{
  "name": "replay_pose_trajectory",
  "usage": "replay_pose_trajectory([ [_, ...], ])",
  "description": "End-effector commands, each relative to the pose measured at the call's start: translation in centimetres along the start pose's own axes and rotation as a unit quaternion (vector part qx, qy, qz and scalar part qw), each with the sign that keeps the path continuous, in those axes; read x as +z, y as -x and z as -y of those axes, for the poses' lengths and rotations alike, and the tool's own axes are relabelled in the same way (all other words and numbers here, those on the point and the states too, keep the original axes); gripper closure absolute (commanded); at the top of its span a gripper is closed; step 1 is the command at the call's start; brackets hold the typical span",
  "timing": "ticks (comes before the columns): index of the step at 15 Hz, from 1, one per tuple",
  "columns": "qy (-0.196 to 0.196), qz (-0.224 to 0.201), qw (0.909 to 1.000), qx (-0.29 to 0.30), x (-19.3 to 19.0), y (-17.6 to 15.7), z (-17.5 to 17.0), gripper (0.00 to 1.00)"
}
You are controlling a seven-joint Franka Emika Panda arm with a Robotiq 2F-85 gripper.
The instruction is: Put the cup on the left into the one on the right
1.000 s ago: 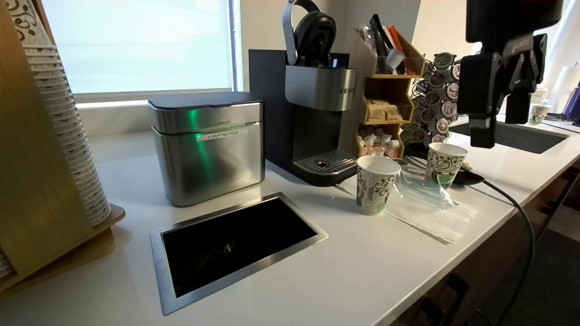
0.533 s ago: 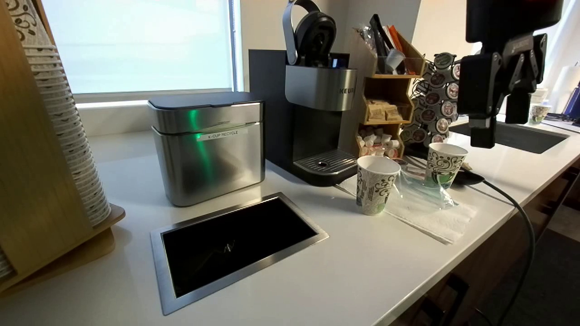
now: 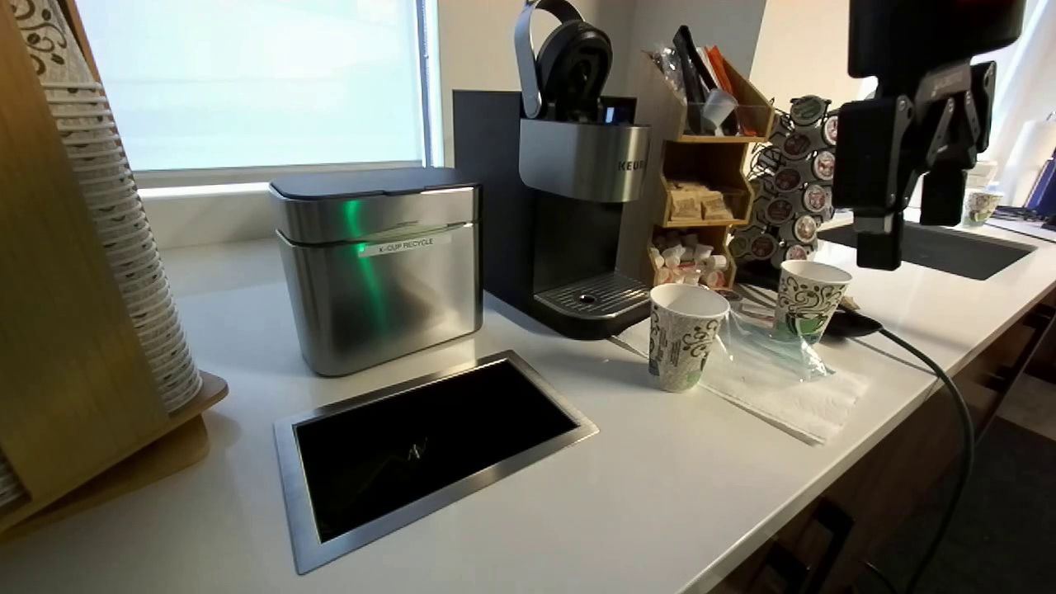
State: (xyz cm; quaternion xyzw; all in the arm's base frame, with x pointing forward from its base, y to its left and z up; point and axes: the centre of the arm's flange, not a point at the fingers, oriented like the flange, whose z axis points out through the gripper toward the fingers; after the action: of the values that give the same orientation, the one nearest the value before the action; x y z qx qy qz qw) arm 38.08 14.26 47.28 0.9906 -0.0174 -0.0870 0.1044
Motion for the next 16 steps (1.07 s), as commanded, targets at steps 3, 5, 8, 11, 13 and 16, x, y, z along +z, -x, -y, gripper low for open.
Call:
replay_pose_trajectory([
  [3,0.0,0.0,1.0,0.0,0.0,0.0,0.0,0.0],
  [5,0.0,0.0,1.0,0.0,0.0,0.0,0.0,0.0],
  [8,0.0,0.0,1.0,0.0,0.0,0.0,0.0,0.0],
  [11,0.0,0.0,1.0,0.0,0.0,0.0,0.0,0.0],
  [13,0.0,0.0,1.0,0.0,0.0,0.0,0.0,0.0],
  [16,-0.002,0.003,1.0,0.005,0.18,-0.29,-0.05,0.0],
])
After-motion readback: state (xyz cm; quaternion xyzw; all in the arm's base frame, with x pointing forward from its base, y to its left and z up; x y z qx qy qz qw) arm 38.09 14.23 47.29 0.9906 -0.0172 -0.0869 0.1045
